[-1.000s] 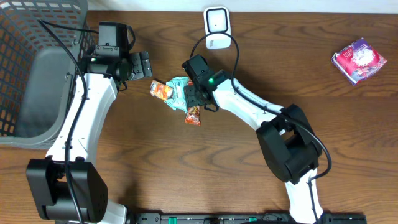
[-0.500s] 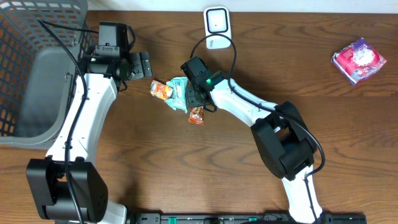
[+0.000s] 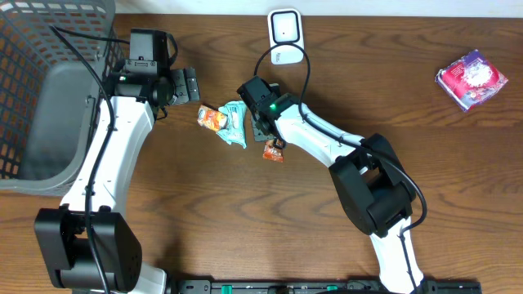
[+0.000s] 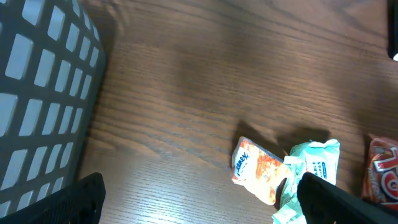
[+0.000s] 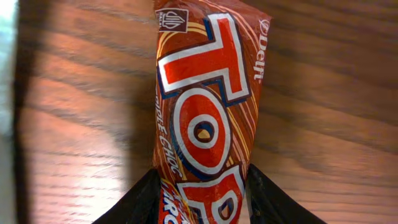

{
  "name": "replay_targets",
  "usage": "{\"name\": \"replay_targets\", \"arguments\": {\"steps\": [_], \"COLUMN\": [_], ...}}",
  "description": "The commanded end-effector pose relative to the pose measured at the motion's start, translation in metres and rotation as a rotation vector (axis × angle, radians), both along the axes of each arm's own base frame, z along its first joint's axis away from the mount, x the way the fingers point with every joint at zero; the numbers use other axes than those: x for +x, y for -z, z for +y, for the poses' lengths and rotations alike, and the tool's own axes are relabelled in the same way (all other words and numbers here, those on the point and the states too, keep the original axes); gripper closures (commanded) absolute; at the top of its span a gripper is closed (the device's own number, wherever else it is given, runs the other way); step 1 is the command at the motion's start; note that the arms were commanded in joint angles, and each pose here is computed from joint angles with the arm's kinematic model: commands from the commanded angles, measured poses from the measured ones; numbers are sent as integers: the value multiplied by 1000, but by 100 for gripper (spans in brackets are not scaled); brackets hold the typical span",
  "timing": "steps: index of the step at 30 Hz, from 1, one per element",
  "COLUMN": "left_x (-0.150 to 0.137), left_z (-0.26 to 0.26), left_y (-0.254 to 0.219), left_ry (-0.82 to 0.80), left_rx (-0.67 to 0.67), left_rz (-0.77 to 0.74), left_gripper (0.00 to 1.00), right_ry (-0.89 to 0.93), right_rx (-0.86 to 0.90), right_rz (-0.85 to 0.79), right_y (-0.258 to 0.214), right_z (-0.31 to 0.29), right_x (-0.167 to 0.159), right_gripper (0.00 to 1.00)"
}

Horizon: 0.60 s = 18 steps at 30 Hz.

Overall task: Scan the item barcode
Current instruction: 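Lower the right gripper and grasp the red TOP chocolate bar, then lift the TOP bar and hold it in front of the scanner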

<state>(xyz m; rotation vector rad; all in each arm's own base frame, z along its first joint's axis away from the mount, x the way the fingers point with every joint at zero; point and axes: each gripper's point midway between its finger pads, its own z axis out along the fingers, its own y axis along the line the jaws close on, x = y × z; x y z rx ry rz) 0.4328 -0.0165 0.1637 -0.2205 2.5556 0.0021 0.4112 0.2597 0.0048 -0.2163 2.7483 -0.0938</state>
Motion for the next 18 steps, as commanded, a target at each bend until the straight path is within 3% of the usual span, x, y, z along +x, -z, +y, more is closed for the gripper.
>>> {"name": "replay_targets", "arguments": {"steps": [1,8,11,14,18], "left_x": [-1,-1,-1,-1,-1], "left_z": [4,4,4,4,4], "left_y": [5,5,5,5,5], "left_ry": [-2,-2,-2,-2,-2], "left_rx": [14,13,14,14,13], "left_rz": [14,14,14,14,14], "left_gripper": [2,2,2,2,2], "right_ry": [6,5,0,3,6], "right_rx": [-111,-104,-89,-86,-51], "right_rz": [24,29,43,53,94], "right_y": [27,27,28,29,32], "right_z": [-18,-17,-15,-17,-17], "right_x": [-5,-6,-8,-9,-12], "right_gripper": [60,71,64,51,46]}}
